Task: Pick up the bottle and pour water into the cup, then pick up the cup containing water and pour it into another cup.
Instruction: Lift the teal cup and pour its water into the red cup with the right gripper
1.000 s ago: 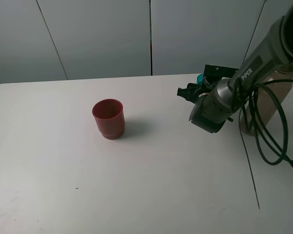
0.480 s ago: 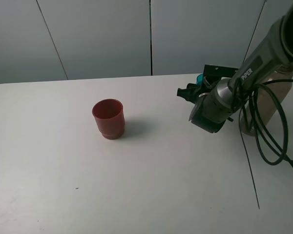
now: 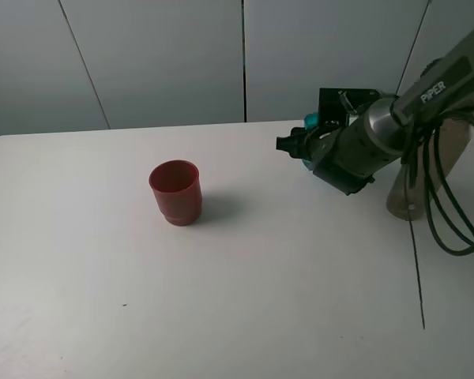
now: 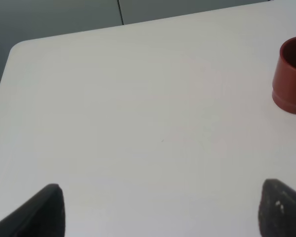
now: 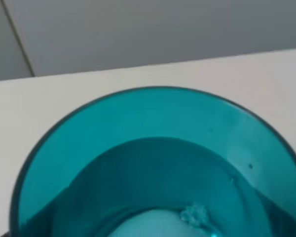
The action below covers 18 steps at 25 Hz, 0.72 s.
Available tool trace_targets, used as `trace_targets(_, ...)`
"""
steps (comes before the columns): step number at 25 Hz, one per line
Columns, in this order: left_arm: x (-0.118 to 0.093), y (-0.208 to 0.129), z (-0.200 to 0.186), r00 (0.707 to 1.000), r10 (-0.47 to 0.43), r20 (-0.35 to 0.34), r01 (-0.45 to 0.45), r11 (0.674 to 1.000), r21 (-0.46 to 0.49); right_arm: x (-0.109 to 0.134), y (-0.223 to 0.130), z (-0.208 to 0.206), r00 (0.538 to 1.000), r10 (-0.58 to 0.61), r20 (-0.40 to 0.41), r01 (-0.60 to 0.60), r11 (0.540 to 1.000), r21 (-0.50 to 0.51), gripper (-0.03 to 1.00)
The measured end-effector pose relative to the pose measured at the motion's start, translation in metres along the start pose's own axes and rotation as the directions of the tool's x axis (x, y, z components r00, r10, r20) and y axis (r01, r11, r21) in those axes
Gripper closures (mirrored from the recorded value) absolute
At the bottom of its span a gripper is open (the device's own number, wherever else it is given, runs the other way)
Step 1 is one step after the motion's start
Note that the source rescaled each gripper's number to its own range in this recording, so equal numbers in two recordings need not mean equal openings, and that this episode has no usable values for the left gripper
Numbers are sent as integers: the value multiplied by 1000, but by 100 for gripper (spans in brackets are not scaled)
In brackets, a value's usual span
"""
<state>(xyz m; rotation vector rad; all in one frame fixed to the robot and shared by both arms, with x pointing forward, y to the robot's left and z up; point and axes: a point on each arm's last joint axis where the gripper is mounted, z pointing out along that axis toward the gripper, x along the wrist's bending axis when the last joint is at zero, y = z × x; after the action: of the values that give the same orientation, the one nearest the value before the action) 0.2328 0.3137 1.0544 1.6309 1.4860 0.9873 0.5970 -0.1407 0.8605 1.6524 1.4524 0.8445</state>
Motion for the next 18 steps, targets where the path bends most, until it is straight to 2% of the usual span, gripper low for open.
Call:
trace_targets(9,0,0,0,1000,0,0,0,1000,0,20,34,-34,992,-54,-117,49,998,-45,86)
trace_targets(14,0,0,0,1000,0,0,0,1000,0,32,55,-62,967,-58,-249,57,998,-12,86)
trace_targets(18,0,0,0,1000,0,0,0,1000,0,39,71,-86,915,-116,-386,127,992,2,86)
